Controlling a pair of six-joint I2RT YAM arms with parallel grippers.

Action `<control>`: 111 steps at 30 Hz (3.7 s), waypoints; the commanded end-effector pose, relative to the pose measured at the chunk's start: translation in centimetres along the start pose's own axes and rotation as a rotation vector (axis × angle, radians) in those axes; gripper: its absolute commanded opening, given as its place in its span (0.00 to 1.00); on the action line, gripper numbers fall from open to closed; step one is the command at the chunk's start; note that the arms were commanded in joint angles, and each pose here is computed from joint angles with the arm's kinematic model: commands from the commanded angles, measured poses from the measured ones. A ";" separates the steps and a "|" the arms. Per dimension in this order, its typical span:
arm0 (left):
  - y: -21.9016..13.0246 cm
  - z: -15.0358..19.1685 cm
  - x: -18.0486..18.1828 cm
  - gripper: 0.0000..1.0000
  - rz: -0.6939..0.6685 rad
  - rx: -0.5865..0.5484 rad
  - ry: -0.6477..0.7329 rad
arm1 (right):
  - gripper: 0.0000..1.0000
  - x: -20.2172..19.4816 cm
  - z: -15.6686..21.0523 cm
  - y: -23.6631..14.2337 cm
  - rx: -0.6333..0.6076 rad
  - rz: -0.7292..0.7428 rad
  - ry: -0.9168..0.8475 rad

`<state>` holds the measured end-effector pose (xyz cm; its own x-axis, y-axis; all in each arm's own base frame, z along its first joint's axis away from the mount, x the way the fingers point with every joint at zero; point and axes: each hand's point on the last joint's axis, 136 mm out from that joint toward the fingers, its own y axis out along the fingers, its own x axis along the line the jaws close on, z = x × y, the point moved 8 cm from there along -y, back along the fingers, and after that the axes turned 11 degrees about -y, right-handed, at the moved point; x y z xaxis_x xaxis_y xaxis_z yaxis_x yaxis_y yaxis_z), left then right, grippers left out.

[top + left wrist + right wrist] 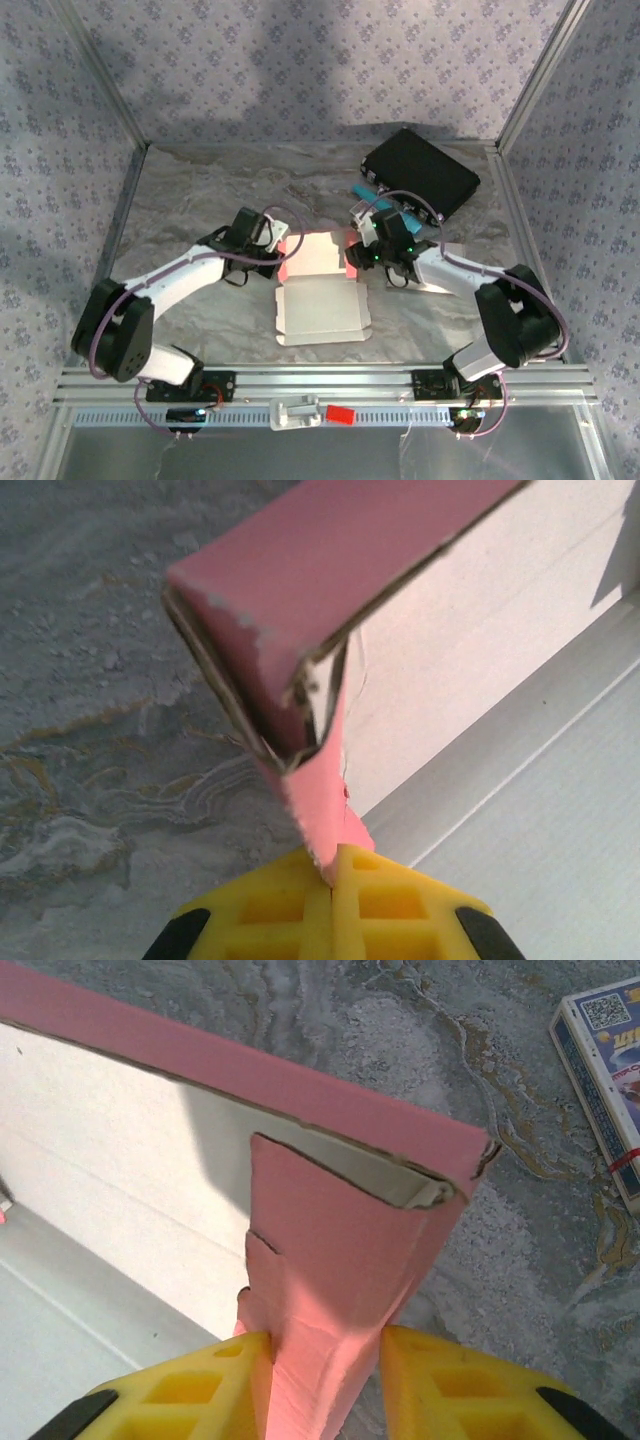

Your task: Fold the paper box

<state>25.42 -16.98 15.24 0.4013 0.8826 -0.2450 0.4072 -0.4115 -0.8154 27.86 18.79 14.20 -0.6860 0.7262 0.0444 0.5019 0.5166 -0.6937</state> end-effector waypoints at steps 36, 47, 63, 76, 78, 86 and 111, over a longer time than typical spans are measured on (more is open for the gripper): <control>2.0 -2.4 -1.0 0.00 -0.039 -0.229 0.113 | 0.19 -0.7 -1.8 2.8 -0.110 0.218 -0.105; 1.8 -2.6 -1.0 0.00 -0.051 -0.199 0.091 | 0.09 -1.2 -2.2 4.6 -0.049 0.315 -0.087; 0.7 -4.5 -1.0 0.00 -0.155 -0.036 -0.198 | 0.00 -1.4 -4.2 3.5 0.246 0.459 0.147; 1.2 -4.1 -2.1 0.00 -0.087 0.223 -0.297 | 0.00 0.4 -3.2 3.4 0.516 0.400 0.223; 1.5 -4.0 -2.0 0.00 -0.080 0.274 -0.319 | 0.00 0.4 -3.2 4.0 0.542 0.373 0.224; 2.8 -4.7 -1.7 0.00 -0.070 0.365 -0.318 | 0.00 -0.4 -3.5 5.6 0.586 0.336 0.225; 3.6 -4.9 -1.4 0.00 -0.089 0.403 -0.295 | 0.08 -3.4 -5.1 6.7 0.529 0.352 0.211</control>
<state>30.21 -20.31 14.78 0.0788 0.9683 -0.2371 0.0749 -0.2429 -0.9672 35.73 21.62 12.90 -0.3946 0.9103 -0.1251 0.2973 -0.0024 -0.9548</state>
